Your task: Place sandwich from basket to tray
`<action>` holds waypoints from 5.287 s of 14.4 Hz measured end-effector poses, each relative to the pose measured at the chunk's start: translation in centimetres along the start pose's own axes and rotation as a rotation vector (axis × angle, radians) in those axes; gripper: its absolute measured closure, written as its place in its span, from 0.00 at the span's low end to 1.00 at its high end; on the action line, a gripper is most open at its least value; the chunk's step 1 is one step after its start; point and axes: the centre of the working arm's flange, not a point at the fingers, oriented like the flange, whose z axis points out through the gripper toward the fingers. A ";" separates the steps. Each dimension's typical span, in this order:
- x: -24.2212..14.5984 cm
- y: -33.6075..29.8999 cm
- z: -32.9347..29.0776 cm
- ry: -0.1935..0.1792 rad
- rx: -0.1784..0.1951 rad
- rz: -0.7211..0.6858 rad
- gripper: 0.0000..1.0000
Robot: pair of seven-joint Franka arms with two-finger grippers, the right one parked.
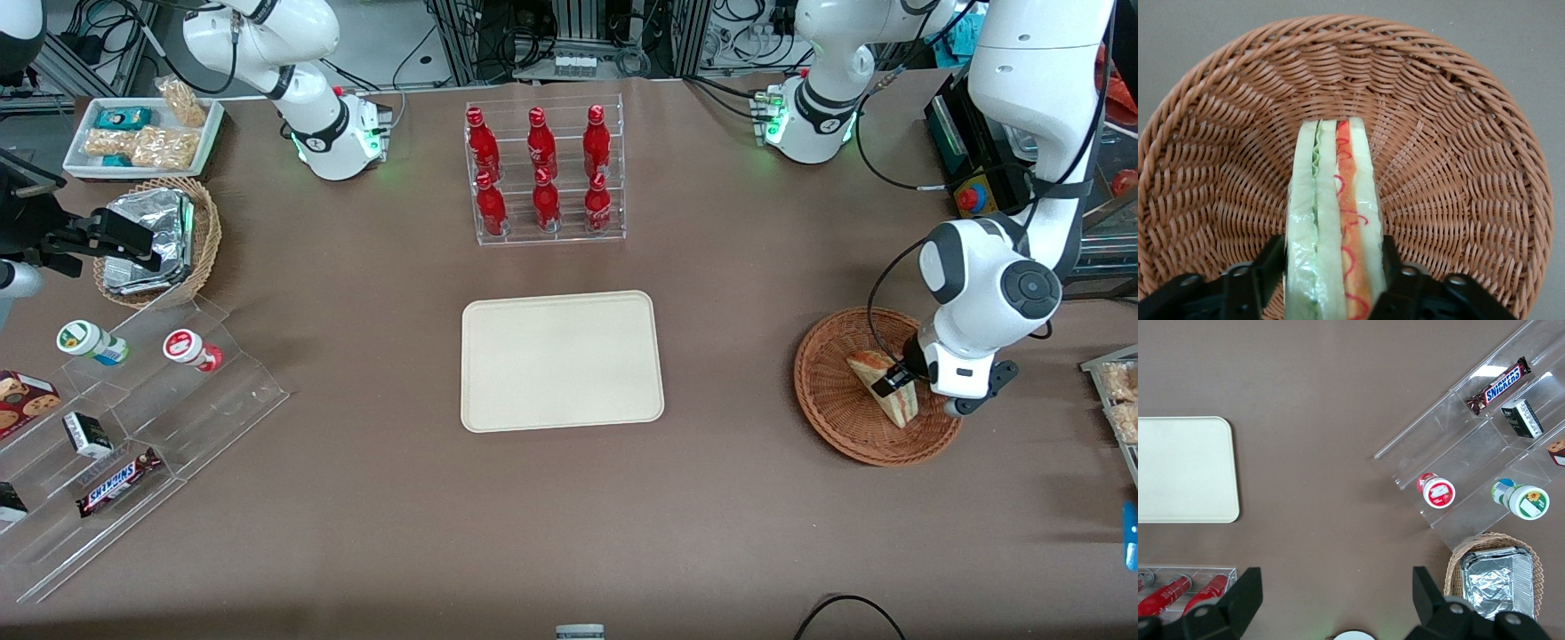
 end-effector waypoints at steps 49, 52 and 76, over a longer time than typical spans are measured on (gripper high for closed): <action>-33.5 40.0 -10.7 -0.130 0.091 0.493 0.00; -28.2 36.1 -16.8 -0.115 0.139 0.425 0.00; -7.8 9.0 -33.9 -0.136 0.070 0.712 0.00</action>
